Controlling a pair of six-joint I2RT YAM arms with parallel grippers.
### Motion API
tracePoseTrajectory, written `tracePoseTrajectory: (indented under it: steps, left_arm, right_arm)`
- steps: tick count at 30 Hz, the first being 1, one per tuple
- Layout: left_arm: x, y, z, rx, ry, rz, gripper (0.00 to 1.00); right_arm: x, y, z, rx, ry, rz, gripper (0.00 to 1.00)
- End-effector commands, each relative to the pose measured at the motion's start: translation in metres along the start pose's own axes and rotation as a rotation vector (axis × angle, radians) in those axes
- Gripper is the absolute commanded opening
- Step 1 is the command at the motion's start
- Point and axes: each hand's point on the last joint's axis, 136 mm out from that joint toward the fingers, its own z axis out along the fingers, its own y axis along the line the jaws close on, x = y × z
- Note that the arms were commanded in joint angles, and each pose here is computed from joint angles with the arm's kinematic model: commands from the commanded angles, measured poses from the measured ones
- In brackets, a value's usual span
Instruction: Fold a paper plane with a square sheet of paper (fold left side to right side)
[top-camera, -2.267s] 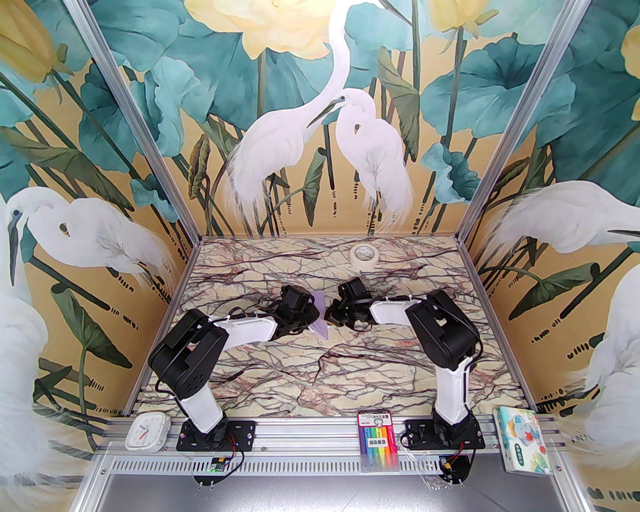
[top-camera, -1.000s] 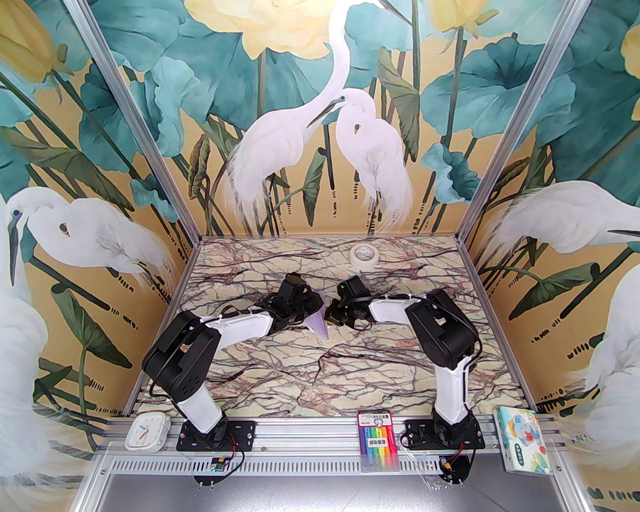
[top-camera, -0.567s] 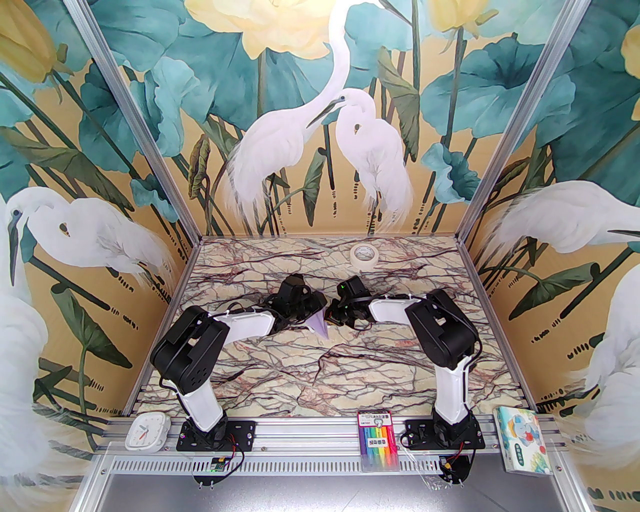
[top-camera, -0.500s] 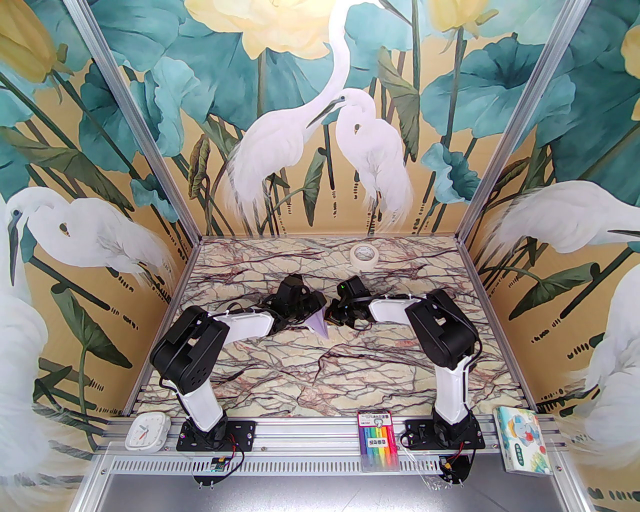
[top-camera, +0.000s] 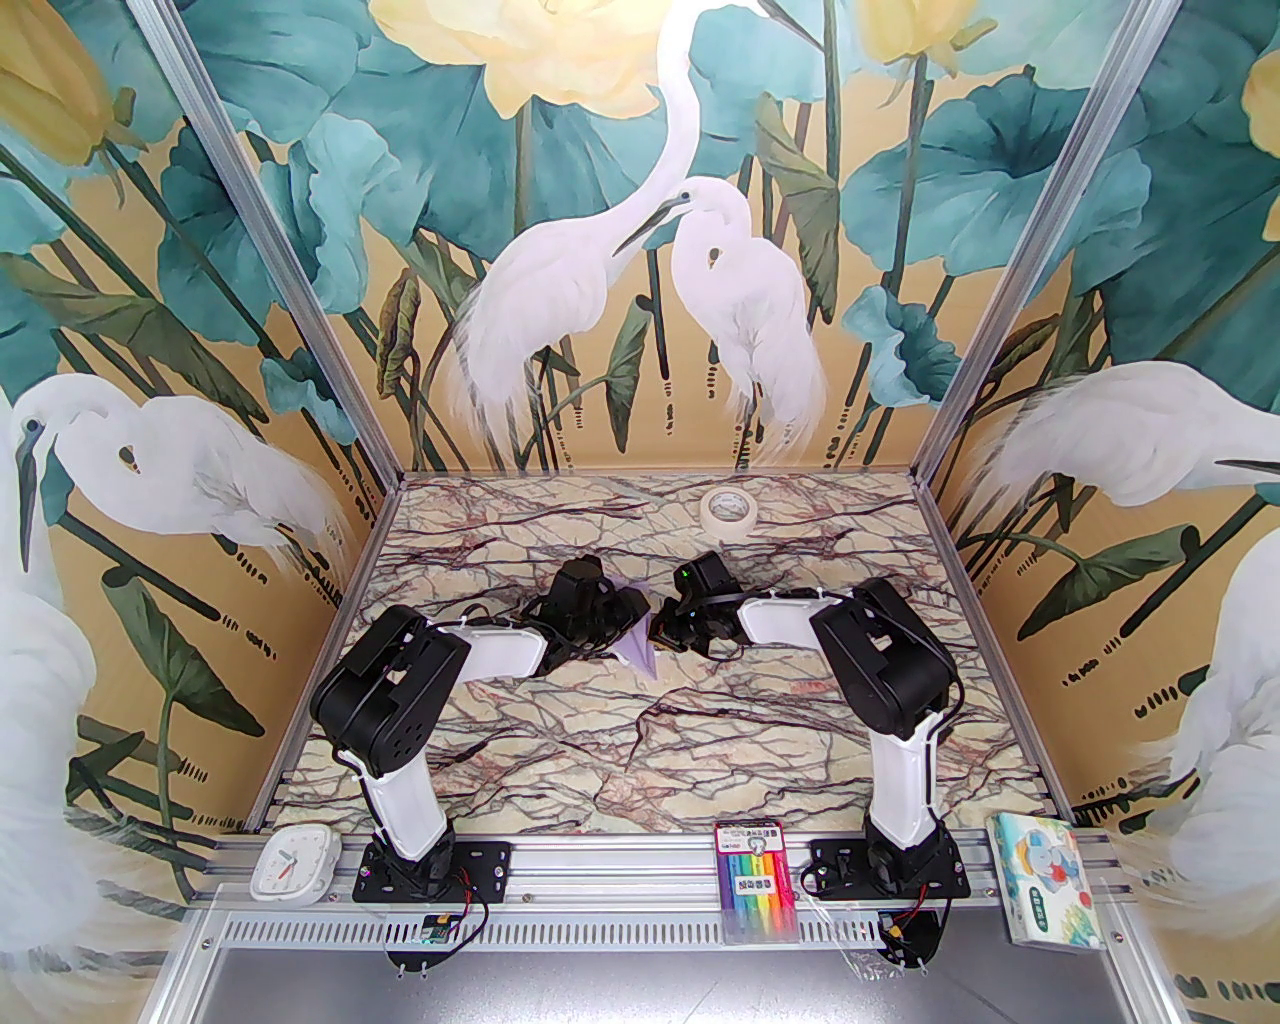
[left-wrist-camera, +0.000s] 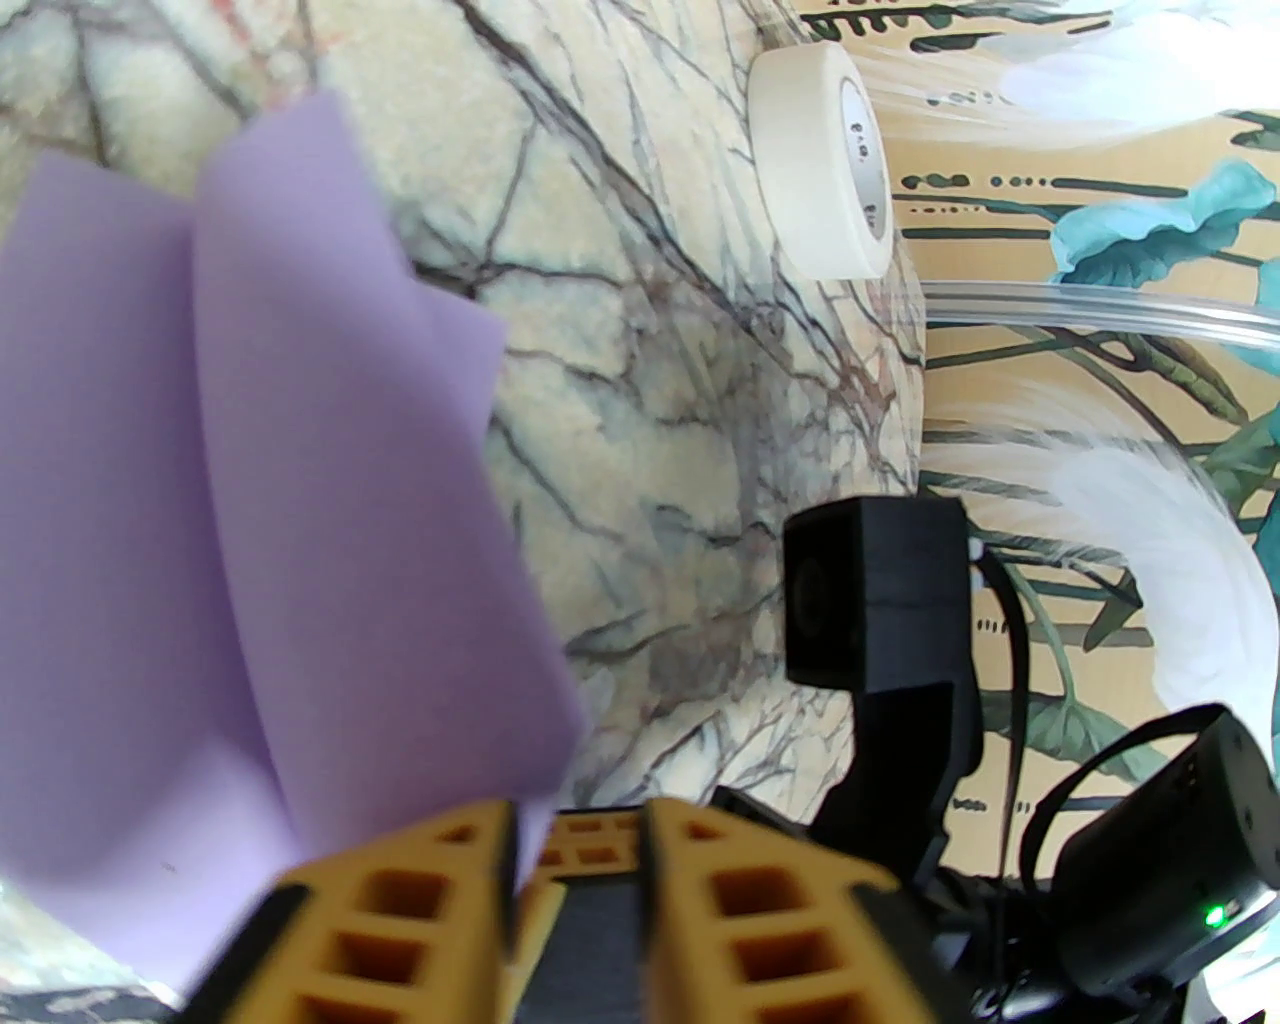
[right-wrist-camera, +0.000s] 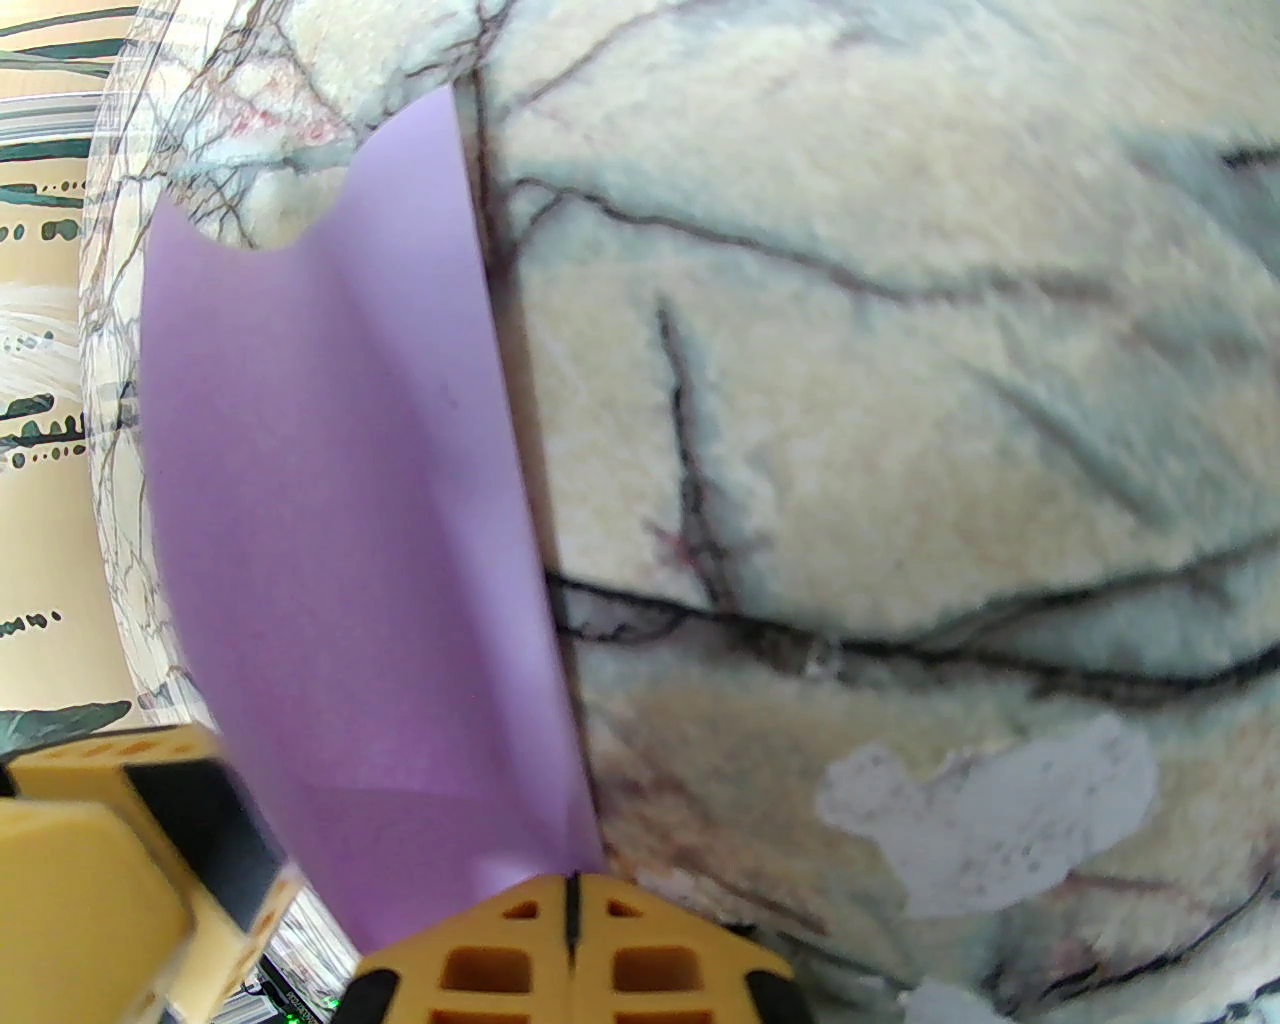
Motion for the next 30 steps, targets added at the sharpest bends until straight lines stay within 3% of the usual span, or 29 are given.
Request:
tracePoseTrajectory:
  steps: [1,4,11,12,20,30]
  left_arm:
    - [0.003,0.006,0.002,0.008,0.017,-0.017,0.17]
    - [0.003,0.007,0.003,0.007,0.016,-0.020,0.10]
    - [0.004,0.010,0.005,0.003,0.018,-0.022,0.05]
    - [0.005,0.011,0.005,0.003,0.020,-0.023,0.00]
    - [0.006,0.013,0.008,0.001,0.025,-0.027,0.00]
    - [0.005,0.010,0.010,0.011,0.030,-0.030,0.00]
  right_arm:
    - [0.015,-0.030,0.006,0.090,0.031,0.025,0.00]
    - [0.012,-0.029,0.003,0.079,0.019,0.022,0.00]
    - [0.011,-0.030,0.000,0.077,0.011,0.027,0.00]
    - [0.010,-0.030,-0.001,0.074,0.008,0.026,0.00]
    - [0.001,-0.016,-0.014,-0.004,-0.039,0.001,0.00]
    - [-0.005,0.005,-0.026,-0.113,-0.090,-0.028,0.15]
